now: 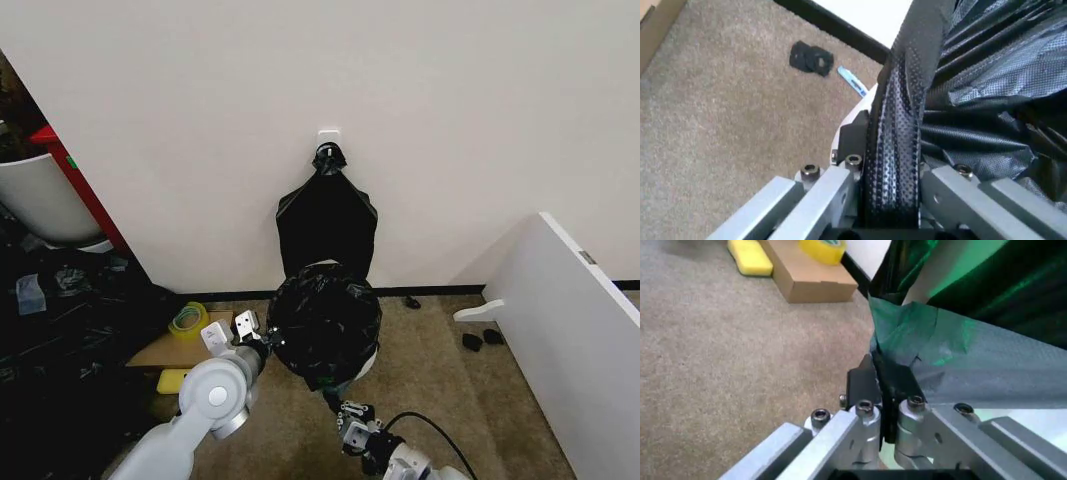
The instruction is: Place the garbage bag over the trash bin.
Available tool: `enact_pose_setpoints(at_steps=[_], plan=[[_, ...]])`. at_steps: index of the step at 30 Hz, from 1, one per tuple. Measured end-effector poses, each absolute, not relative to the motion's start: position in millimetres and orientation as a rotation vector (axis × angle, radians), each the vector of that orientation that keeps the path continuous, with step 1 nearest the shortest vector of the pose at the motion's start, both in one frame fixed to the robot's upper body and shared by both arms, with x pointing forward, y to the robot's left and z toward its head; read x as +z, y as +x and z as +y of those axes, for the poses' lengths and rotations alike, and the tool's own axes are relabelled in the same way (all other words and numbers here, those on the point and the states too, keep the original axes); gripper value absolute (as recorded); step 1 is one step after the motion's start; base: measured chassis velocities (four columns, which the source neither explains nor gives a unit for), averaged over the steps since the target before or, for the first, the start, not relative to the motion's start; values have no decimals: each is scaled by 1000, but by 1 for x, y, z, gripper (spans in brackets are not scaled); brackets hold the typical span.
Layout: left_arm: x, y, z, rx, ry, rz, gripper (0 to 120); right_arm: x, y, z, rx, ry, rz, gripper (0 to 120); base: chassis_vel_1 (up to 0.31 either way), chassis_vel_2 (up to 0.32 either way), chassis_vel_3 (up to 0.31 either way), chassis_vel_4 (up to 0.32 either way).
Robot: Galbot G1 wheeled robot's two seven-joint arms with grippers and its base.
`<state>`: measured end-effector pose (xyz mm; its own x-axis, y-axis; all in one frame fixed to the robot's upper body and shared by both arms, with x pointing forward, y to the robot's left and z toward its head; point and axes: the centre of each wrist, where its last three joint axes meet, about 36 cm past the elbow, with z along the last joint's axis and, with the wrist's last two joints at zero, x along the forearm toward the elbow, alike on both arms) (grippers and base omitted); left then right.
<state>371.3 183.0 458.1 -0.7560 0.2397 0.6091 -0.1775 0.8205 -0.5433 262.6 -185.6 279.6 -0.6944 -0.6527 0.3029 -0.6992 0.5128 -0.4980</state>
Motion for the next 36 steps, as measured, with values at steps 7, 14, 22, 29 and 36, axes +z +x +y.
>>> enact_pose_setpoints(at_steps=[7, 14, 22, 29, 36], plan=[[462, 368, 184, 765, -55, -2283, 1, 273, 265, -192, 930, 1150, -2631, 0, 0, 0, 0, 0], [461, 363, 184, 764, -55, -2272, 1, 268, 265, -194, 889, 1129, -2606, 0, 0, 0, 0, 0], [461, 363, 185, 768, -54, -2274, 1, 262, 264, -197, 881, 1113, -2596, 0, 0, 0, 0, 0], [459, 369, 184, 779, -44, -2277, 1, 272, 253, -203, 839, 1134, -2606, 15, 0, 0, 0, 0], [458, 373, 185, 780, -38, -2281, 1, 277, 245, -207, 819, 1153, -2623, 38, 0, 0, 0, 0]])
